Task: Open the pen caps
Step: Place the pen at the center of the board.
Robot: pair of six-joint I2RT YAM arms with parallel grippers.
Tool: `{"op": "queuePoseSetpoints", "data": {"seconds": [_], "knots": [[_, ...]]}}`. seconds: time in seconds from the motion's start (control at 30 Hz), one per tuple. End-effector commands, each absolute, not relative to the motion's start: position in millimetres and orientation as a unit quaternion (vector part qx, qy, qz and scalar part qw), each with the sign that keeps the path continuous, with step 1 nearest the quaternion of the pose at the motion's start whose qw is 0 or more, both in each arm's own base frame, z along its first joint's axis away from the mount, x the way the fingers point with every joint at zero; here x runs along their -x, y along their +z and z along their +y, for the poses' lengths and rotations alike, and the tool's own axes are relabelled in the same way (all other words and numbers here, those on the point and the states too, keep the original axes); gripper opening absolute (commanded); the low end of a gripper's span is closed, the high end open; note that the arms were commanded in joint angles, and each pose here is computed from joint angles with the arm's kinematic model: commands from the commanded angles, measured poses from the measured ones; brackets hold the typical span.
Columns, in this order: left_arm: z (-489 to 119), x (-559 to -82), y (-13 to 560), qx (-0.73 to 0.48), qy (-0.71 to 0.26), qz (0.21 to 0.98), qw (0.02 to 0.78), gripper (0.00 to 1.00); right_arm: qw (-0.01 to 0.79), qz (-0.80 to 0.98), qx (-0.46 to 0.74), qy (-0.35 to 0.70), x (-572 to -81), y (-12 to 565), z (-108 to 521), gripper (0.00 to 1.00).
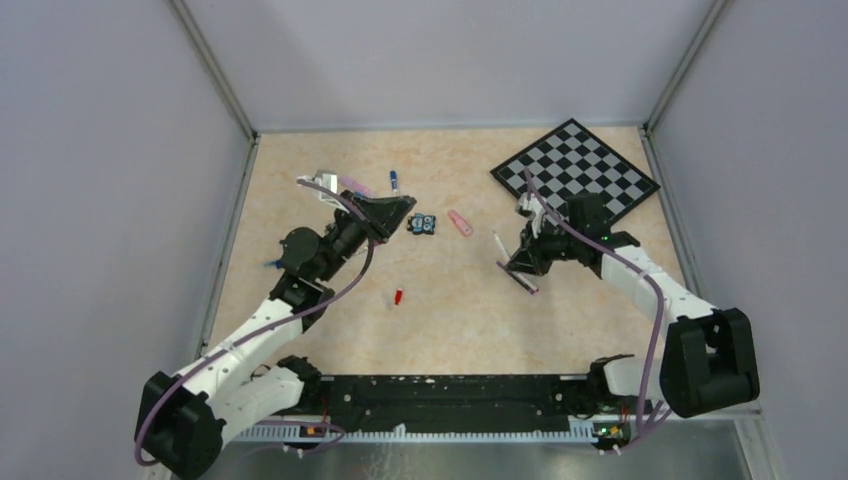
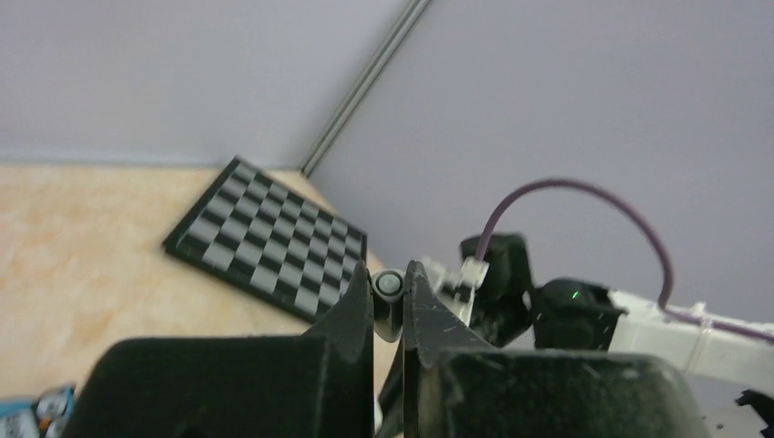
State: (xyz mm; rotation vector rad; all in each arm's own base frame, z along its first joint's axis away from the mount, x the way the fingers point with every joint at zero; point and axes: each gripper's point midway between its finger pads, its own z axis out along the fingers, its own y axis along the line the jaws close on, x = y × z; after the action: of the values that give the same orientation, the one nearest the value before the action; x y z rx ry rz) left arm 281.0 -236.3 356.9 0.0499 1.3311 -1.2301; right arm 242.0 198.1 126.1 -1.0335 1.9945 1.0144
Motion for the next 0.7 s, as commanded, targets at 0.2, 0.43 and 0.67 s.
{"op": "queuePoseSetpoints", "data": {"seconds": [0.2,0.43,0.67], "knots": [[-233.0,-223.1,223.2,-0.051,-0.513,0.716,0.471,0.0,0.31,0.866,0.346,0.185,-293.3,74.6,109.9,0.02],[-239.4,-205.5,164.8,-0.061,-0.497,0.77,0.395,0.0,0.269,0.885,0.334,0.18,-292.9,51.8,101.7,0.08],[-240.7,-202.9,136.2,-0.061,-0.471,0.795,0.377,0.0,0.252,0.89,0.332,0.184,-291.1,43.1,101.8,0.22]]}}
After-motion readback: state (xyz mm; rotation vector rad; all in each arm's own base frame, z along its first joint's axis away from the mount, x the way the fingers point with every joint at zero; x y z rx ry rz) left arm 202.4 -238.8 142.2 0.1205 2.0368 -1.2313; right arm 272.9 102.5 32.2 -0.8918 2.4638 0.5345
